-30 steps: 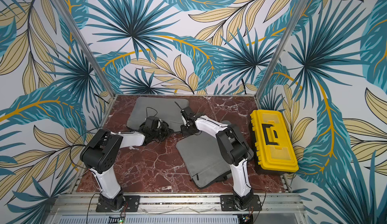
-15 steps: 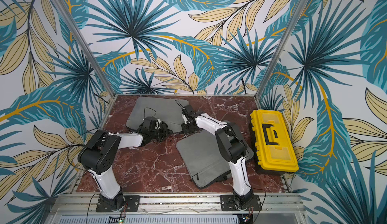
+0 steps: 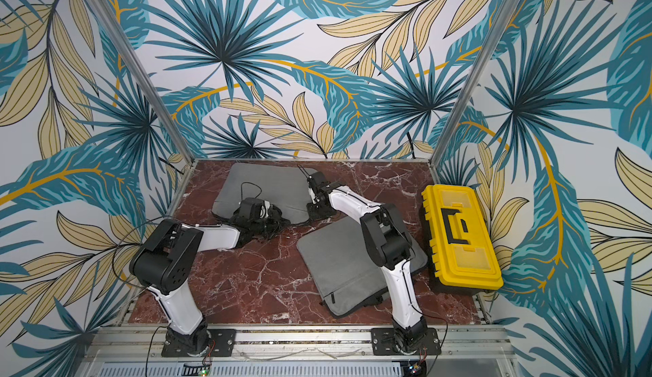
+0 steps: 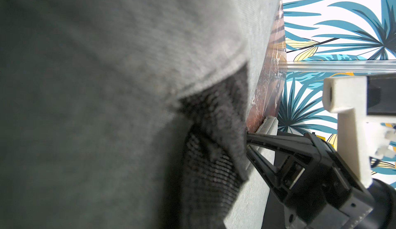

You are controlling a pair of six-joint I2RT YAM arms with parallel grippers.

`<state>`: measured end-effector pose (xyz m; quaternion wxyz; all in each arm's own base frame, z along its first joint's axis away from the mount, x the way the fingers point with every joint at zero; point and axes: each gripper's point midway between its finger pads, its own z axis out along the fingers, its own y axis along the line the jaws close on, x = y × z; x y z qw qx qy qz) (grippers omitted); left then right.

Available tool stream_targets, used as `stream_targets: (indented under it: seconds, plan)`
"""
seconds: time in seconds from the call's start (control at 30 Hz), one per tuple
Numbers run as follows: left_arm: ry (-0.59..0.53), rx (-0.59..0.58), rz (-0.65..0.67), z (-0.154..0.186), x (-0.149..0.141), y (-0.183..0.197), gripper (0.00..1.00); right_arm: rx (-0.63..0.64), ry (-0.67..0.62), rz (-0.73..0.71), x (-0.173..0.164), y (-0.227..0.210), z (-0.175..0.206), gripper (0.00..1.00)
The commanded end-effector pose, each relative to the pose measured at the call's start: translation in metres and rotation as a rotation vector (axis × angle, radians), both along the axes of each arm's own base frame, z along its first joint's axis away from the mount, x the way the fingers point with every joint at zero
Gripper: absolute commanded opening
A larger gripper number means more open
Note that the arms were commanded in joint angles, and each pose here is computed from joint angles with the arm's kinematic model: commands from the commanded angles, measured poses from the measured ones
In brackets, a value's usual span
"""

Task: Open the zippered laptop bag and take out the laptop
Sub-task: Unzip the zipper on the zippered laptop bag.

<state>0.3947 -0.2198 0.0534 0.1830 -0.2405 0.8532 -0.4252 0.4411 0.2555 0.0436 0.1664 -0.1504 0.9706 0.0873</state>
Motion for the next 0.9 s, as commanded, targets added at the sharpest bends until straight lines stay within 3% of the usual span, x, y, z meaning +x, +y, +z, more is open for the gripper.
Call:
stream_targets:
  seconds: [0.0,0.3,0.4,0.53,0.63,0.77,0.87]
  plan:
    - [0.054,0.042,0.011,-0.013,-0.017,0.018,0.00,-0.177,-0.043,-0.147,0.027,-0.059,-0.010,0.00]
    - [0.071,0.044,0.028,-0.018,-0.018,0.021,0.00,-0.103,-0.037,-0.119,0.028,-0.045,-0.006,0.01]
    - [0.069,0.027,0.026,-0.014,-0.012,0.016,0.04,-0.057,-0.039,-0.092,0.024,-0.038,0.001,0.09]
    - [0.038,0.017,0.025,-0.002,-0.004,0.014,0.24,-0.028,-0.047,-0.083,0.020,-0.035,0.011,0.13]
    - [0.015,0.010,0.038,0.009,-0.002,0.015,0.45,0.006,-0.060,-0.074,0.017,-0.031,0.020,0.21]
    - [0.003,-0.004,0.065,0.019,-0.002,0.021,0.61,0.047,-0.091,-0.048,0.013,-0.022,0.037,0.23]
    - [-0.012,0.000,0.104,0.026,-0.004,0.032,0.68,0.047,-0.120,-0.024,0.010,-0.018,0.051,0.32]
